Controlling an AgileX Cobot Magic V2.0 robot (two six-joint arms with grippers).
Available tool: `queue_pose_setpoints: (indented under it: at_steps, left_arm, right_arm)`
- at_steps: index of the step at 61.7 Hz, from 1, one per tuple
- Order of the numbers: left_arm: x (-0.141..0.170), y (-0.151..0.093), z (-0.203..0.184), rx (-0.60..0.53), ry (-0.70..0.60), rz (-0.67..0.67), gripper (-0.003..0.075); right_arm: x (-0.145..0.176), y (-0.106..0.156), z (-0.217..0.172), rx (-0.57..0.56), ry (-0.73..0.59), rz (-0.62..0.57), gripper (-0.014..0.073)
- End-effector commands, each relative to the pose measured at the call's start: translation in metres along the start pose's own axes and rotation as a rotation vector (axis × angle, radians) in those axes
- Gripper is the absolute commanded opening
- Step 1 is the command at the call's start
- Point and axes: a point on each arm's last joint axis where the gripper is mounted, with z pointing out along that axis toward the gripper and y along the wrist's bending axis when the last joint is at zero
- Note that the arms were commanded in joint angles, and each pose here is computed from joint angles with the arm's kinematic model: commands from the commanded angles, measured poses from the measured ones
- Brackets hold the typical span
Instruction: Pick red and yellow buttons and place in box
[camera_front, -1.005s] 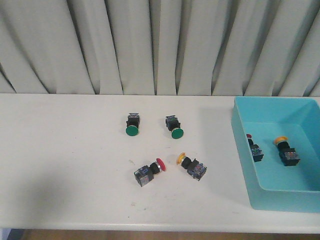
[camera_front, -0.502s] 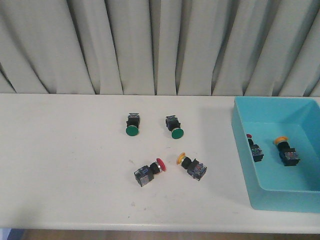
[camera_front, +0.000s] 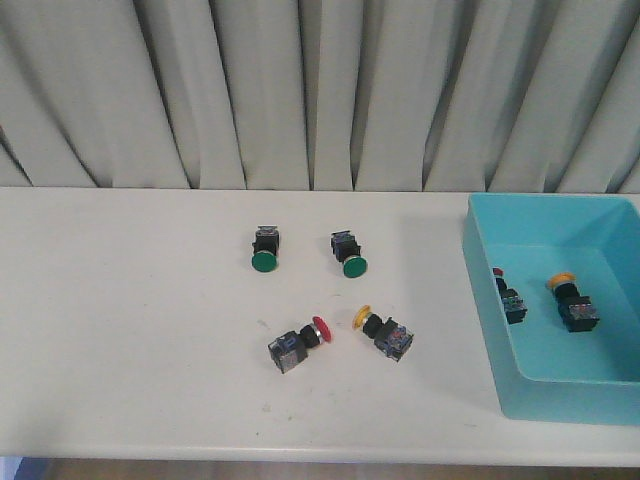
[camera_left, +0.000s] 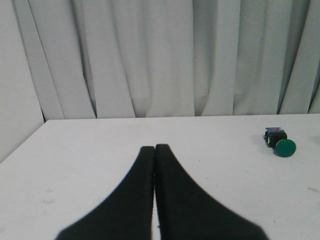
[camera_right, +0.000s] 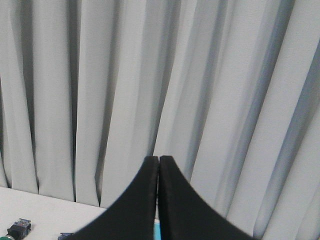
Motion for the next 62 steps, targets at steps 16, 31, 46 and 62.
queue_pose_setpoints:
  at_steps: [16,31,46,62]
  left_arm:
    - [0.0106,-0.0017,0.0008,0.027,-0.019,-0.015,-0.0006]
    - [0.0106,-0.0017,0.0008,0.027,-0.019,-0.015,-0.0006]
    - [0.0106,-0.0017,0.0008,0.027,-0.019,-0.015,-0.0006]
    - [0.0106,-0.0017,0.0008,0.027,-0.019,-0.015,-0.0006]
  right_arm:
    - [-0.0120,-0.0031,0.0007,0.025,-0.076,0.011,-0.0007]
    - [-0.0120,-0.0031,0.0007,0.025,-0.076,0.011,-0.0007]
    - [-0.0120,-0.0031,0.0007,0.025,-0.076,0.011,-0.0007]
    - [-0.0114,-0.0038,0.0029,0.031,-0.070,-0.009,-0.0007]
